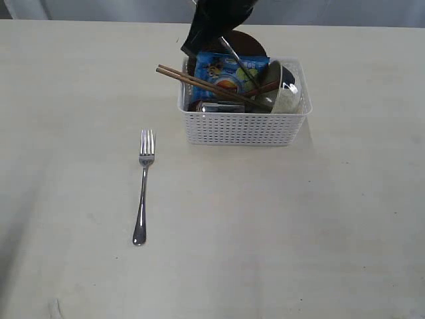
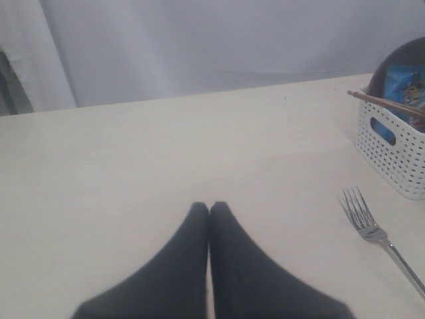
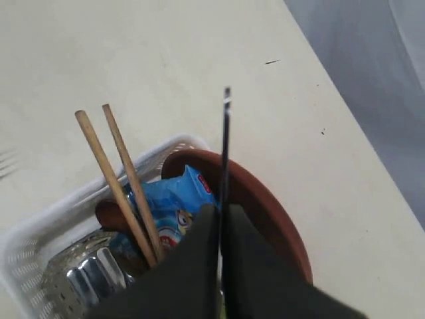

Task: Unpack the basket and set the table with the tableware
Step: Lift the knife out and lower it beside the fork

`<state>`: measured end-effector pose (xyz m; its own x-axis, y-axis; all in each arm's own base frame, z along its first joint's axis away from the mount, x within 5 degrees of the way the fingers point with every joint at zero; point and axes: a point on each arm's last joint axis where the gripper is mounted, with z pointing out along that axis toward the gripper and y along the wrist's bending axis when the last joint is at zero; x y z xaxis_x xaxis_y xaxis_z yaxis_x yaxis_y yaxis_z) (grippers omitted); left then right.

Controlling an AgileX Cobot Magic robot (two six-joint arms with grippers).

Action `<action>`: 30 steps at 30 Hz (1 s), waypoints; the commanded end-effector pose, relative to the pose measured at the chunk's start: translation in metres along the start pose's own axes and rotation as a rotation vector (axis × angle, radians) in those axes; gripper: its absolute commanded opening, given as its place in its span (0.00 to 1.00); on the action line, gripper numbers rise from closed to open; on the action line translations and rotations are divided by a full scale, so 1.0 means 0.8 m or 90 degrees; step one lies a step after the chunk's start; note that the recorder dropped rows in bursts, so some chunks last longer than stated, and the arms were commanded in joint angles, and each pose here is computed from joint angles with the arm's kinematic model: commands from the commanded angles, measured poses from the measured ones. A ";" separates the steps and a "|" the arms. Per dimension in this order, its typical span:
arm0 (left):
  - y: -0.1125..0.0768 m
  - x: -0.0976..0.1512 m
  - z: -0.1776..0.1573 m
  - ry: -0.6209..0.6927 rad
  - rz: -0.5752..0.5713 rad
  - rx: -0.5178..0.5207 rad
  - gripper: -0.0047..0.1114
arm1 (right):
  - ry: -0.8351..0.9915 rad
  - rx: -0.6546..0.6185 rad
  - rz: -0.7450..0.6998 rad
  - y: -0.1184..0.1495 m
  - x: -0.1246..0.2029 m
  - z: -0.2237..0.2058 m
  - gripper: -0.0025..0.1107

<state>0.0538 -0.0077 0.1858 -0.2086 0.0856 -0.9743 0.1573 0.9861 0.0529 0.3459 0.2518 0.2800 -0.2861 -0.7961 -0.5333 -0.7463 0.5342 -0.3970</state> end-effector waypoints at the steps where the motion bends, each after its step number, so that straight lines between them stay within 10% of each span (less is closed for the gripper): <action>1: 0.000 0.000 0.000 -0.006 0.000 -0.002 0.04 | -0.023 0.006 0.018 -0.004 -0.005 -0.015 0.02; 13: 0.000 0.000 0.000 -0.006 0.000 -0.002 0.04 | -0.096 -0.039 0.092 -0.009 -0.019 -0.085 0.02; 30: 0.000 0.000 0.000 -0.006 -0.004 -0.001 0.04 | -0.152 -0.323 0.183 0.030 -0.031 -0.117 0.02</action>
<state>0.0538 -0.0077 0.1858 -0.2086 0.0856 -0.9743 0.1573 0.9861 0.0529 0.2835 0.2576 0.3480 -0.4107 -0.5533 -0.7247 -0.8571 0.5053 0.1000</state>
